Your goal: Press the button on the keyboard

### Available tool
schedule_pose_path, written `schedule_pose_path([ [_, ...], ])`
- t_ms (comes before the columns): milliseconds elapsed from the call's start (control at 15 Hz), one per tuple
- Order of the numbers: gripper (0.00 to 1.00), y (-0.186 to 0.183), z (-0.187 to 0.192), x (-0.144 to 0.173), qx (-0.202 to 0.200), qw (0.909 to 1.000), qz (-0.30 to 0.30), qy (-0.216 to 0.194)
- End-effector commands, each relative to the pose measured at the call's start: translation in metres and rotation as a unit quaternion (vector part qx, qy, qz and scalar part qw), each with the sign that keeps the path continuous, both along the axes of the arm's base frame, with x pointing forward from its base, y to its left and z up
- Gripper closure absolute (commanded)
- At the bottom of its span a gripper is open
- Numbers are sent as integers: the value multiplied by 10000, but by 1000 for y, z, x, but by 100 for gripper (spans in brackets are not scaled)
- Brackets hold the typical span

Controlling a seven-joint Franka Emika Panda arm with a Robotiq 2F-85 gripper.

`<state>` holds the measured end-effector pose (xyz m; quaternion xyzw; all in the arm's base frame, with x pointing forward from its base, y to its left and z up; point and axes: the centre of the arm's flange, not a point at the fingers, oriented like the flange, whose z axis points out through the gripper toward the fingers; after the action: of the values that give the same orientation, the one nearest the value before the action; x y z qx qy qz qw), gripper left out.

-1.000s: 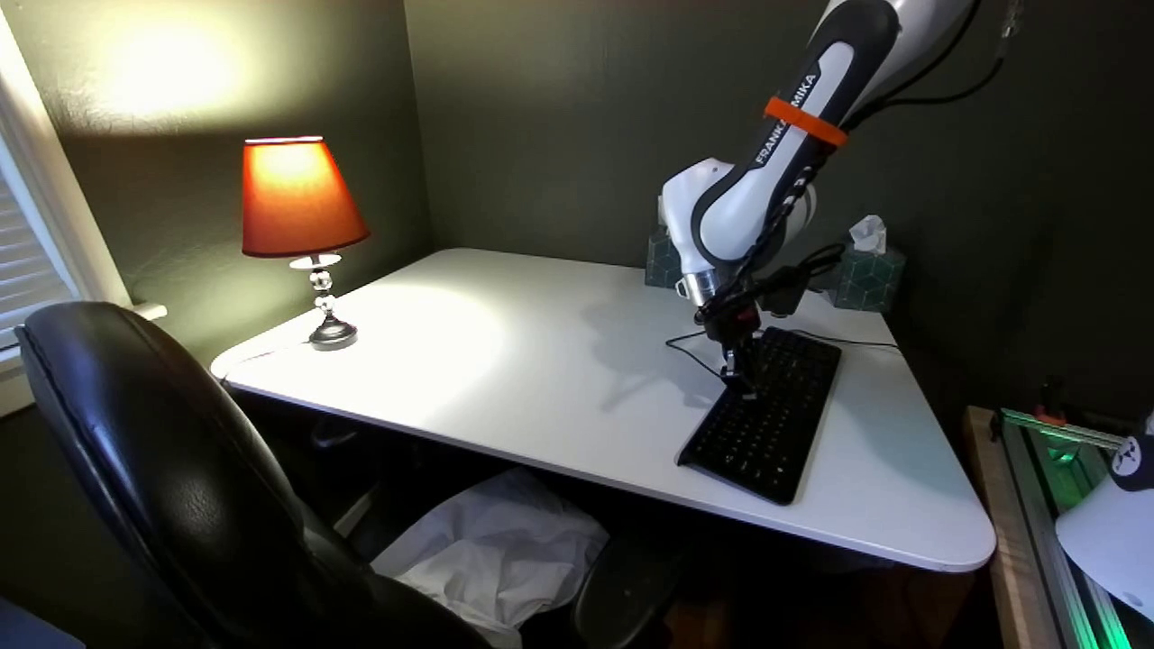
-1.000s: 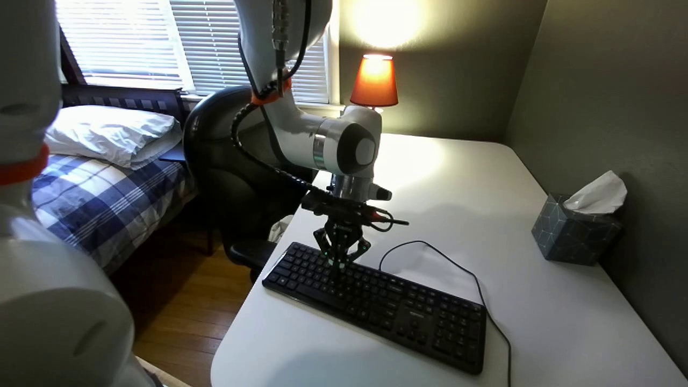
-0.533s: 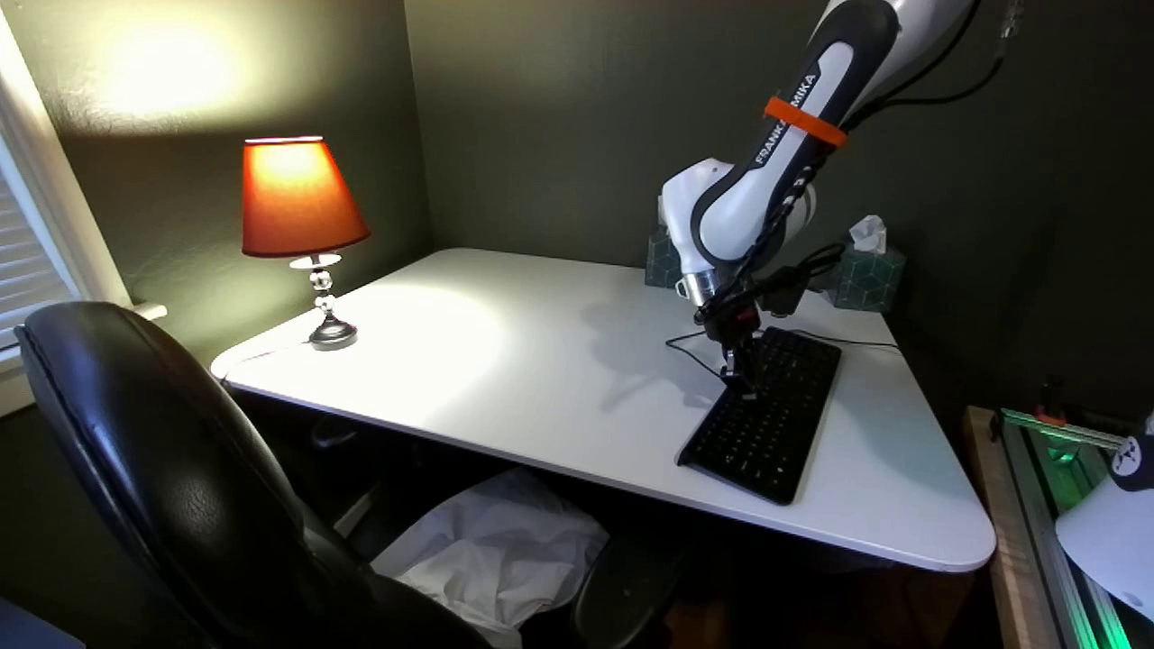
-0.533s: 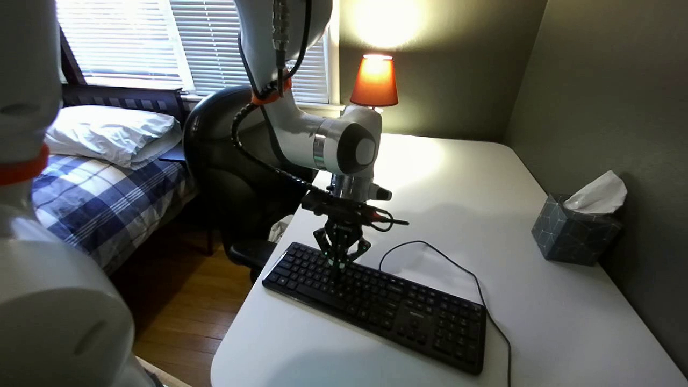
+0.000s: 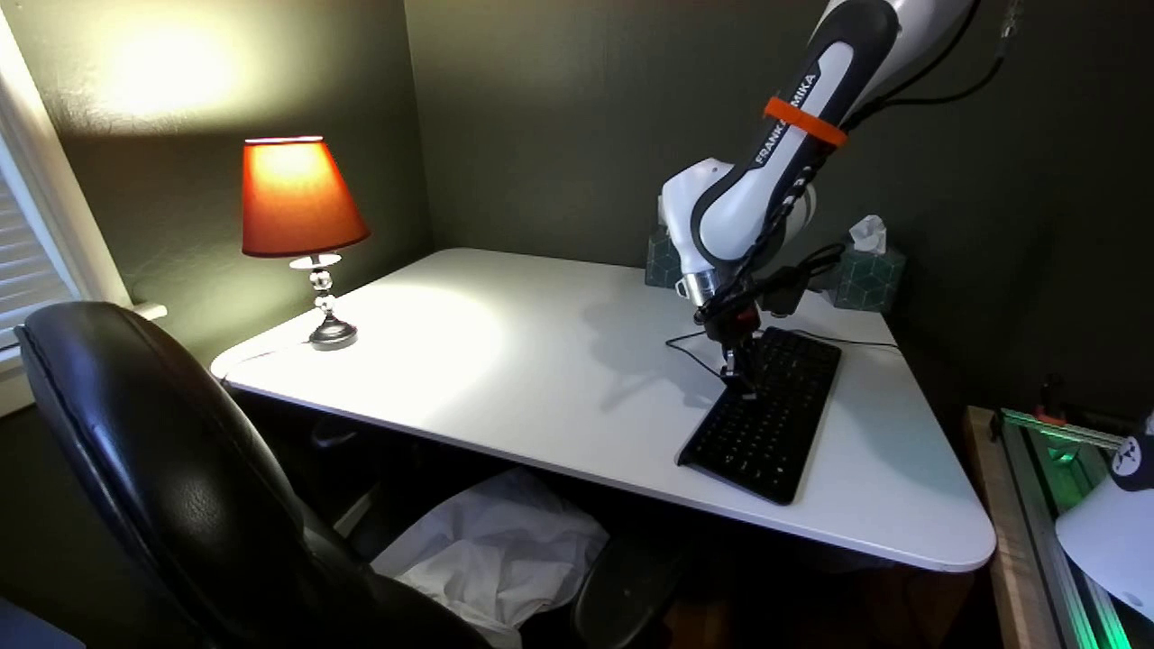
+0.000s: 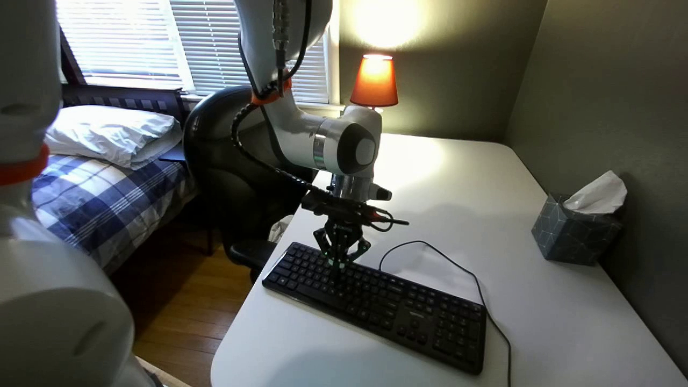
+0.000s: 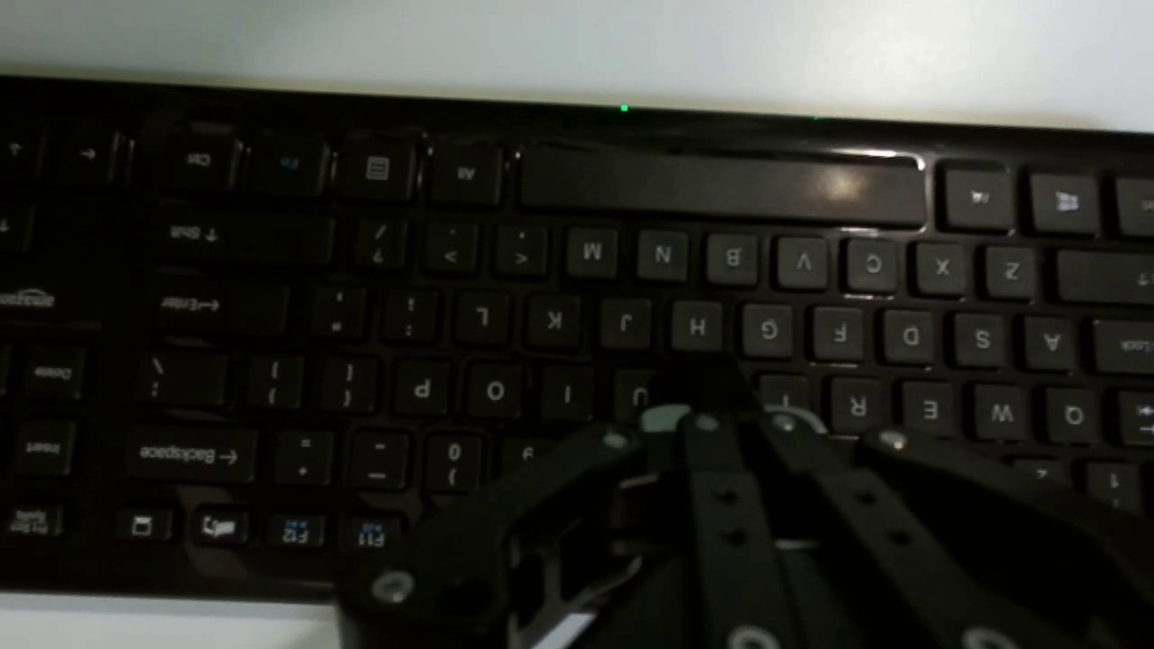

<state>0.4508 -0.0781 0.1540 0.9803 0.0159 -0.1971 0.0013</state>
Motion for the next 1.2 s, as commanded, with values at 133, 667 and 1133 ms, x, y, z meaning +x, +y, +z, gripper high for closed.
schedule_pose_path([
  [133, 100, 2, 6, -3, -19, 10000, -48, -4],
  [667, 72, 1, 24, -8, -27, 9998, -119, -179],
  [1133, 21, 3, 38, -10, -50, 9993, -159, -333],
])
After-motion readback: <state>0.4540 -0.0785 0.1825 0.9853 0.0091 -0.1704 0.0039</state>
